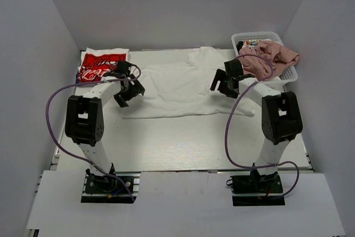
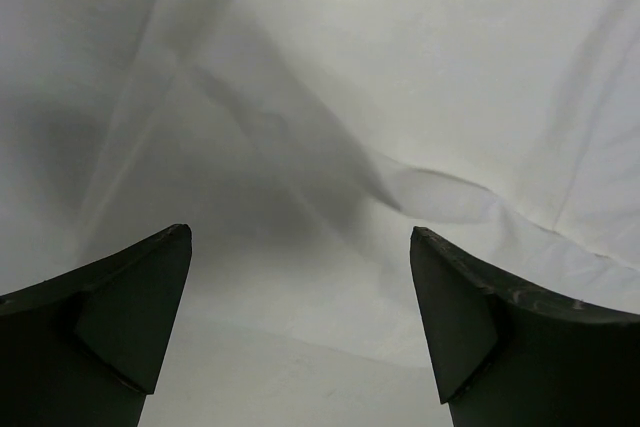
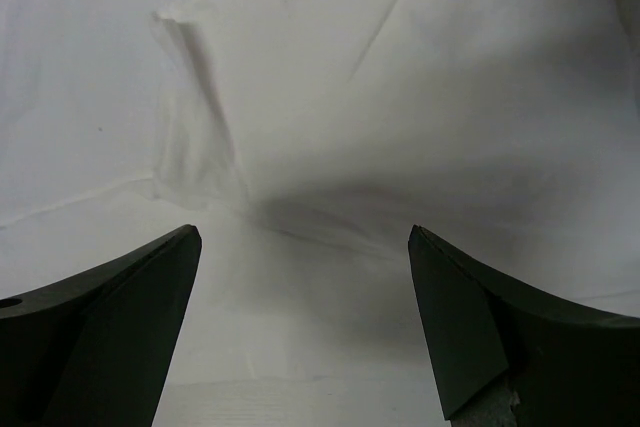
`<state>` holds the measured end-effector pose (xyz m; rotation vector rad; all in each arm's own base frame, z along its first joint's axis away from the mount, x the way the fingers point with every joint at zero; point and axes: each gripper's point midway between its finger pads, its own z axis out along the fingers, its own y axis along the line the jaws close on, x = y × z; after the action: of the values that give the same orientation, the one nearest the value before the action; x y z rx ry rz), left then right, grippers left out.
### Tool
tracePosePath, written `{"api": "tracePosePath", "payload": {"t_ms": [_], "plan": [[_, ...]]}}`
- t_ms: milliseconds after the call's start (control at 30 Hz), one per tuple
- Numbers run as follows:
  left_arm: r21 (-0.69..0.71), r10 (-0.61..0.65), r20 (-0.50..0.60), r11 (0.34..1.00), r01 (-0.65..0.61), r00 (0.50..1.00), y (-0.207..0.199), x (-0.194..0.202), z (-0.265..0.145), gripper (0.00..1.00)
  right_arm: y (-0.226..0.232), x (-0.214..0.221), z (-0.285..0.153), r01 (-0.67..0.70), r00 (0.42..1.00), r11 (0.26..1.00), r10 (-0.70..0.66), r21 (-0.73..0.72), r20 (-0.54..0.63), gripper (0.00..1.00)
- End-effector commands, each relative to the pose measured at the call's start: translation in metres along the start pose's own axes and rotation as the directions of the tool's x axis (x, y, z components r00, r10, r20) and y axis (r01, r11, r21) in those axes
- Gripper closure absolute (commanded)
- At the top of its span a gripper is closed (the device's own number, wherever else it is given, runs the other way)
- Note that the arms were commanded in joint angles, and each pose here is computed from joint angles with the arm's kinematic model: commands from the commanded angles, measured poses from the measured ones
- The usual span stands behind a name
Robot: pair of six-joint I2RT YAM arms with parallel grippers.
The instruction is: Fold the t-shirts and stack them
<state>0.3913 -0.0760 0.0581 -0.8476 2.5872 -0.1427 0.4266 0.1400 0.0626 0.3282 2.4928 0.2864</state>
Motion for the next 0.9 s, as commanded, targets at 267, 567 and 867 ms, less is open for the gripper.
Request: {"api": "tracePosePath", "payload": {"t_ms": [267, 567, 867], "plan": [[-0.088, 0.037, -0.148, 0.995, -0.050, 0.988, 0.038, 0.071, 0.037, 0.00, -0.040, 0.049, 0.018, -0.034, 0.995, 0.995, 0.043, 0.099, -0.088, 0.10], [-0.180, -0.029, -0.145, 0.984, 0.003, 0.989, 0.113, 0.133, -0.020, 0.00, -0.104, 0.194, -0.071, -0.155, 0.964, 0.973, 0.187, 0.172, -0.189, 0.10], [-0.111, -0.041, -0.071, 0.993, 0.033, 0.997, 0.120, 0.138, -0.063, 0.00, -0.081, 0.163, -0.127, -0.136, 0.990, 0.991, 0.136, -0.015, 0.028, 0.10]]}}
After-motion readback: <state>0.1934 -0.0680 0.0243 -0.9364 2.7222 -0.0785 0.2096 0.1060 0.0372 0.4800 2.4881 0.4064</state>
